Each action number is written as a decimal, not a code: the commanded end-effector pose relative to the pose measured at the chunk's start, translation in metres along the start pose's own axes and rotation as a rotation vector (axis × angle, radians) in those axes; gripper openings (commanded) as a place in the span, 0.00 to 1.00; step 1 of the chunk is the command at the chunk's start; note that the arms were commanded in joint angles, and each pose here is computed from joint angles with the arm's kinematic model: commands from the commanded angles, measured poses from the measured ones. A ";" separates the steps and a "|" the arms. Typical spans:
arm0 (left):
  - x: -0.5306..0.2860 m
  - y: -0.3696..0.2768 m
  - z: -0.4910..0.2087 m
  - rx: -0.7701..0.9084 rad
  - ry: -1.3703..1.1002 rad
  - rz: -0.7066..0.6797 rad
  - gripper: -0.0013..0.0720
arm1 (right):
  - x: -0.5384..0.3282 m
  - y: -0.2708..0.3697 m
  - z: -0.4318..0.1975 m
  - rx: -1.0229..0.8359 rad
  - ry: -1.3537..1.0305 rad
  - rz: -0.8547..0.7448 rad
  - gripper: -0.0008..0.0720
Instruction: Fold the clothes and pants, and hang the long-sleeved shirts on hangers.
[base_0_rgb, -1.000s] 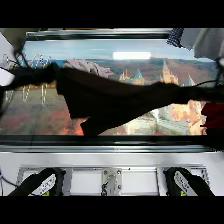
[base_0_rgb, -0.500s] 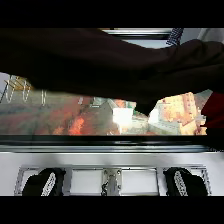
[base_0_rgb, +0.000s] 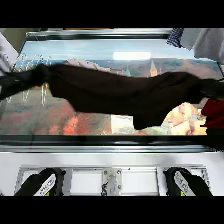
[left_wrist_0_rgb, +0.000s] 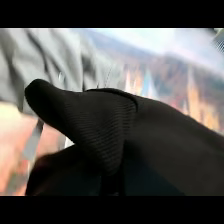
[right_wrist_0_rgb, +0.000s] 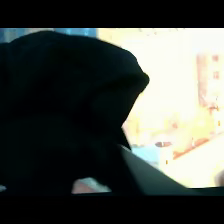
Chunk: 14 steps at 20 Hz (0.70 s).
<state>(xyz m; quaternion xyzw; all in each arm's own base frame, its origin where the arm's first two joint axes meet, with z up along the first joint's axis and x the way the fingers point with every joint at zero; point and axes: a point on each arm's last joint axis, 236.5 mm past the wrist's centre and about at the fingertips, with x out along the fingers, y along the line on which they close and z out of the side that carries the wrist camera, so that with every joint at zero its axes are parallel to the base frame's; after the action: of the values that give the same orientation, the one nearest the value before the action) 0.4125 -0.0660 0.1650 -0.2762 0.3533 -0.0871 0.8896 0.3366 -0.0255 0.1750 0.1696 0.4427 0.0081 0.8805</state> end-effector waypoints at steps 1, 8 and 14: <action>0.076 0.035 -0.070 -0.056 0.236 0.061 0.05 | 0.062 -0.023 -0.034 0.004 0.209 0.007 0.91; 0.099 0.066 -0.080 -0.106 0.306 0.111 0.05 | 0.123 -0.075 -0.030 0.003 0.254 -0.113 0.91; 0.100 0.075 -0.088 -0.119 0.316 0.125 0.05 | 0.222 -0.083 -0.015 0.141 0.186 -0.014 0.91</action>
<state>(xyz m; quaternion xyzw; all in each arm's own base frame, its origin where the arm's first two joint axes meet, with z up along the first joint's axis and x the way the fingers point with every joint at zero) 0.4241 -0.0782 0.0167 -0.2883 0.5079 -0.0557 0.8098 0.4128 -0.0633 -0.0001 0.1899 0.5517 -0.0140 0.8120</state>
